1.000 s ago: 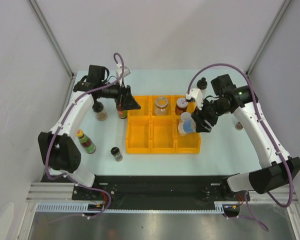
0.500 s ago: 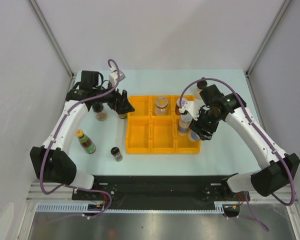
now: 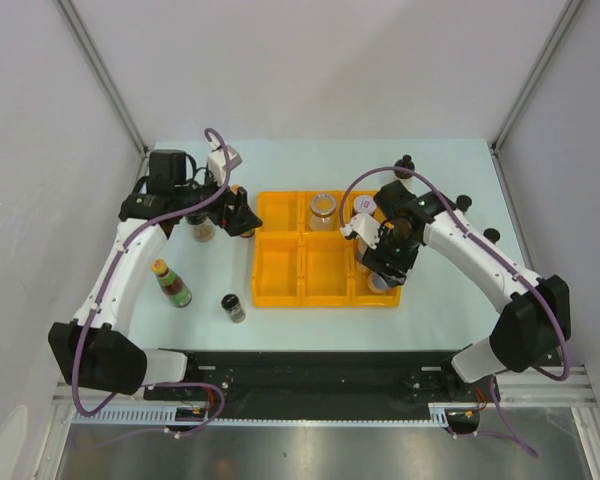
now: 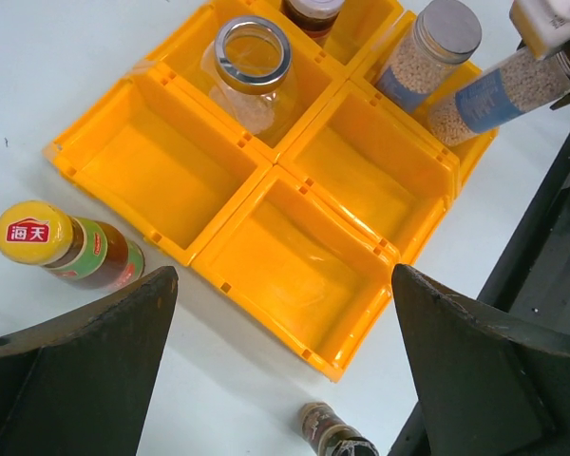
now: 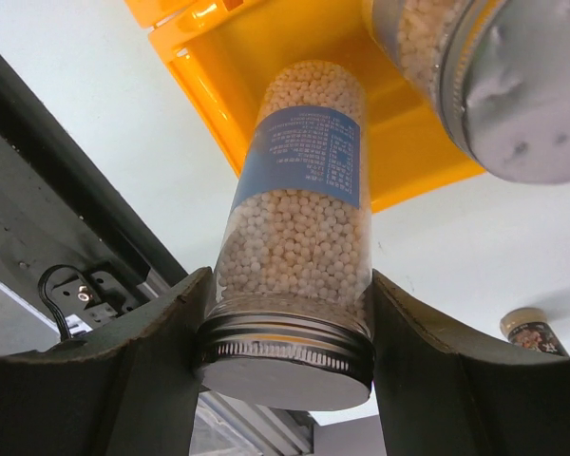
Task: Organize the condiment bottles
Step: Place the bottle in the storage box.
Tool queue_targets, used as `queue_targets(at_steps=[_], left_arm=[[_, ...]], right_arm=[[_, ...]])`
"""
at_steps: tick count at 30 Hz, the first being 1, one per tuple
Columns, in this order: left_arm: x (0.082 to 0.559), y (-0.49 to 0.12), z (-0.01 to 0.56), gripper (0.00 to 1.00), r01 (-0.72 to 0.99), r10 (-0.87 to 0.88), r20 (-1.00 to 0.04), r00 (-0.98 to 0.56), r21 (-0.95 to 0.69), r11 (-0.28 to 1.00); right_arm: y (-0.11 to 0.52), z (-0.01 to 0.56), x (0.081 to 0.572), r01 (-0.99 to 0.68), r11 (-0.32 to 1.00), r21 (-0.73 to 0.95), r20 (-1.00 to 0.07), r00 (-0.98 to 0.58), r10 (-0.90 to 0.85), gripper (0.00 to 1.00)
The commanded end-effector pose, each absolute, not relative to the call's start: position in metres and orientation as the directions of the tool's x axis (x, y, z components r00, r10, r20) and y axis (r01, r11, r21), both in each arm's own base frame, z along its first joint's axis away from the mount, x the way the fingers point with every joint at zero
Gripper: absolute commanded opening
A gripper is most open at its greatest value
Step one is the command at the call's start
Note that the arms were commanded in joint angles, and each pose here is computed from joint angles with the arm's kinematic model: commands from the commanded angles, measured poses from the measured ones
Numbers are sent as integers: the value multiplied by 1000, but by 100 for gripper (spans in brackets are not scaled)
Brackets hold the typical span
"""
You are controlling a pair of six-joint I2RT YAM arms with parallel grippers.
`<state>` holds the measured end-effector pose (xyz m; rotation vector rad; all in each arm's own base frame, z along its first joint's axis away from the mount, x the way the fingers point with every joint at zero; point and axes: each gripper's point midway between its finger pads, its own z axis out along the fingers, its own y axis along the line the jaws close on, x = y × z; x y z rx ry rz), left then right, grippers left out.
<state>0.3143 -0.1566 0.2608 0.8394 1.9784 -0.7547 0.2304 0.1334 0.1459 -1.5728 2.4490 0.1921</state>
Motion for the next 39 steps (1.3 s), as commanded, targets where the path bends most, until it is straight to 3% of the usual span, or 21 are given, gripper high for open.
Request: queue_targets(at_steps=[1,8,11,12,16,21,26,33,36,39], left_arm=[[317,-151,264,100,778,275,-882,-383,-148,610],[315,-150,265,100,778,270,-887,-375,-143,612],[315,-150,261,100,777,270,-884,-380,-147,612],[315,-151,260,100,779,271,-884,-381,-149,609],[314,-152,257,100,781,269,-882,-387,-158,604],[313,-152,256,100,786,276,-882,-382,-153,599],[310,-153,258,100,795,282,-881,-380,-156,586],[301,-155,255,99,820,308,-870,-385,-170,547],[297,-156,256,100,829,312,-871,-380,-171,532],[295,-155,256,100,831,313,-876,-367,-158,533]], right_arm=[[138,140,241,-898,437,-42,-261,-412,-873,12],[147,129,240,-907,420,-37,-247,-399,-883,46],[150,130,241,-911,410,-47,-260,-385,-885,68],[151,132,243,-911,408,-56,-269,-380,-885,81],[149,145,246,-906,411,-102,-306,-365,-879,95],[133,176,247,-874,436,-215,-354,-347,-869,100],[110,228,256,-779,515,-359,-482,-318,-816,100],[37,254,330,-458,805,-377,-663,-474,-580,100],[-5,246,367,-279,872,-403,-677,-550,-489,100],[-34,215,391,-208,881,-425,-625,-637,-452,100]])
